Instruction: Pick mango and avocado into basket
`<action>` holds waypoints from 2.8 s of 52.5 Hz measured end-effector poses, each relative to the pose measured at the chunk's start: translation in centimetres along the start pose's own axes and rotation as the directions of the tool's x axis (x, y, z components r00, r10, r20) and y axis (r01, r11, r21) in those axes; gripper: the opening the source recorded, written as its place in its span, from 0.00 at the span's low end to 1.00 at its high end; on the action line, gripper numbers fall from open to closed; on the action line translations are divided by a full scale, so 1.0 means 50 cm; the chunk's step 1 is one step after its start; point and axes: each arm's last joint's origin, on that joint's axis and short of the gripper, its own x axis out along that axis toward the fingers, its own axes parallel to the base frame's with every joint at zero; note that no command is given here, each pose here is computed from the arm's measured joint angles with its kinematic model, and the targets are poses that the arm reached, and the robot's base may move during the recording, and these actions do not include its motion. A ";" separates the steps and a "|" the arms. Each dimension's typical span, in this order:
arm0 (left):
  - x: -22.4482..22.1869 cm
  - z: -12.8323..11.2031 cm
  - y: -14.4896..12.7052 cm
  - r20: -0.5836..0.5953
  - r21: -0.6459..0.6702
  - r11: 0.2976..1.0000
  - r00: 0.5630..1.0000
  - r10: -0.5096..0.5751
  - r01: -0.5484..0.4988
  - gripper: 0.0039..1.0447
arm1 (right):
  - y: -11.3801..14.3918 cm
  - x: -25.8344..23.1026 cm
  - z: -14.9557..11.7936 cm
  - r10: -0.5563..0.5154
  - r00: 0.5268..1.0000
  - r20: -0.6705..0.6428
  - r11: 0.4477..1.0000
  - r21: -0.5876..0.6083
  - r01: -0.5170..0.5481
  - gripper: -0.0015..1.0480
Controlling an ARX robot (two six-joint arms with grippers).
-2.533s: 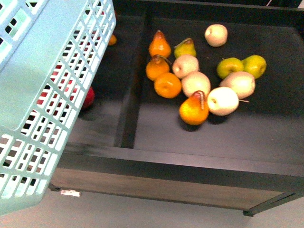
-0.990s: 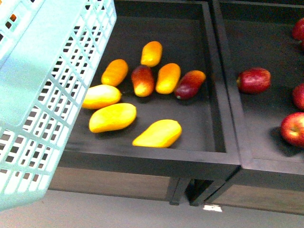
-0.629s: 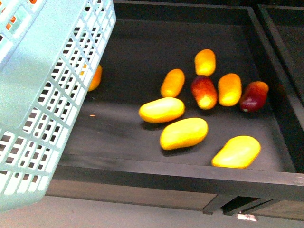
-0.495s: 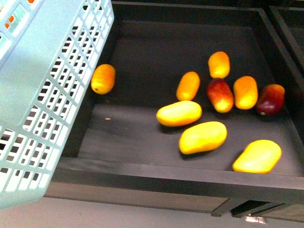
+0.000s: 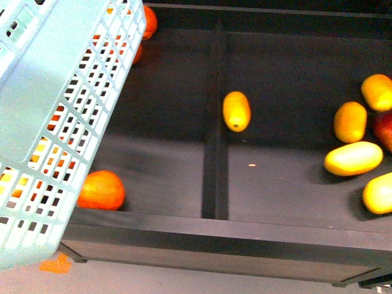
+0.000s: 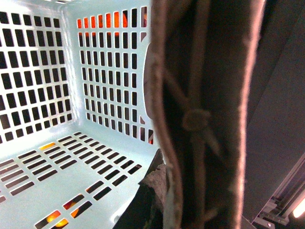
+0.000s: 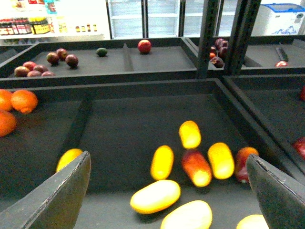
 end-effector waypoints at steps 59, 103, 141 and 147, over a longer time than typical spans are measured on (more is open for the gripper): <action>0.176 -0.362 -0.034 -0.585 0.684 0.700 0.728 0.357 0.205 0.04 | 0.000 0.000 0.000 -0.002 1.000 0.000 1.000 0.000 0.002 0.92; 0.175 -0.362 -0.036 -0.575 0.689 0.695 0.737 0.355 0.203 0.04 | -0.109 0.100 0.000 -0.249 0.822 -0.512 0.870 0.255 0.422 0.92; 0.175 -0.362 -0.036 -0.575 0.689 0.695 0.737 0.355 0.203 0.04 | -0.082 0.484 -0.244 -0.190 0.549 -0.814 0.467 0.417 0.779 0.92; 0.175 -0.362 -0.036 -0.575 0.689 0.695 0.737 0.355 0.203 0.04 | -0.081 0.503 -0.277 -0.191 0.515 -0.836 0.422 0.404 0.812 0.92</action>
